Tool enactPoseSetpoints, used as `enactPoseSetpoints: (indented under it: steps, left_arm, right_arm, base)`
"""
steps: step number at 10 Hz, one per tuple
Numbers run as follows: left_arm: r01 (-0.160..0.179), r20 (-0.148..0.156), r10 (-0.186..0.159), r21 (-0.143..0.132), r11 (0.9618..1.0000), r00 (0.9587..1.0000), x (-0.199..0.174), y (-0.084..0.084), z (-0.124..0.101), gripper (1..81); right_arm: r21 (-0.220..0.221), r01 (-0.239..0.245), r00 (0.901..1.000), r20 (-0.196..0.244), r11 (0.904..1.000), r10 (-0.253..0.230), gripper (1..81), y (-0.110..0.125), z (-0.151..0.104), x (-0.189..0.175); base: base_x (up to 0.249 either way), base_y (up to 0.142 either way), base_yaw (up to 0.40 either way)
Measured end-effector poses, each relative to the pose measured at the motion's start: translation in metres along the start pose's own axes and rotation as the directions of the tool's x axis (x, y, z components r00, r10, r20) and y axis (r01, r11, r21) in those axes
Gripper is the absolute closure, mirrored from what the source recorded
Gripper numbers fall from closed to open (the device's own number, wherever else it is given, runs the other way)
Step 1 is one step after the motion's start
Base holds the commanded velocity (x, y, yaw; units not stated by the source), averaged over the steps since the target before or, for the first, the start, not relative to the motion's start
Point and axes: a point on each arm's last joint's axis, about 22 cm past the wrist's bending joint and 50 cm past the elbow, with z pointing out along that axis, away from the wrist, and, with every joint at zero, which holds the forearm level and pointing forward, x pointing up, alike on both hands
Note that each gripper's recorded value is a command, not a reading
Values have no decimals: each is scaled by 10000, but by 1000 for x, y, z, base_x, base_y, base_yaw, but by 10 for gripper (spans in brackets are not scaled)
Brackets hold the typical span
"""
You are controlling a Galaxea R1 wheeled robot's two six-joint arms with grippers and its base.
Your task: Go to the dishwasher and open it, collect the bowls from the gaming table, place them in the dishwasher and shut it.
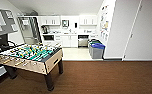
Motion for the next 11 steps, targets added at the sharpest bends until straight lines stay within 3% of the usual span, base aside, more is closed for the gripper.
enactPoseSetpoints:
  steps: [6,11]
  left_arm:
    - [1,-2,-1,-6,10000,10000,0,0,0,811]
    - [-3,-16,3,-32,10000,10000,0,2,1,811]
  right_arm:
    - [9,-2,10000,-5,10000,2,811,-1,0,0]
    - [-6,38,10000,-18,10000,-38,811,0,0,1]
  base:
    - [155,0,0]
    - [158,-64,0]
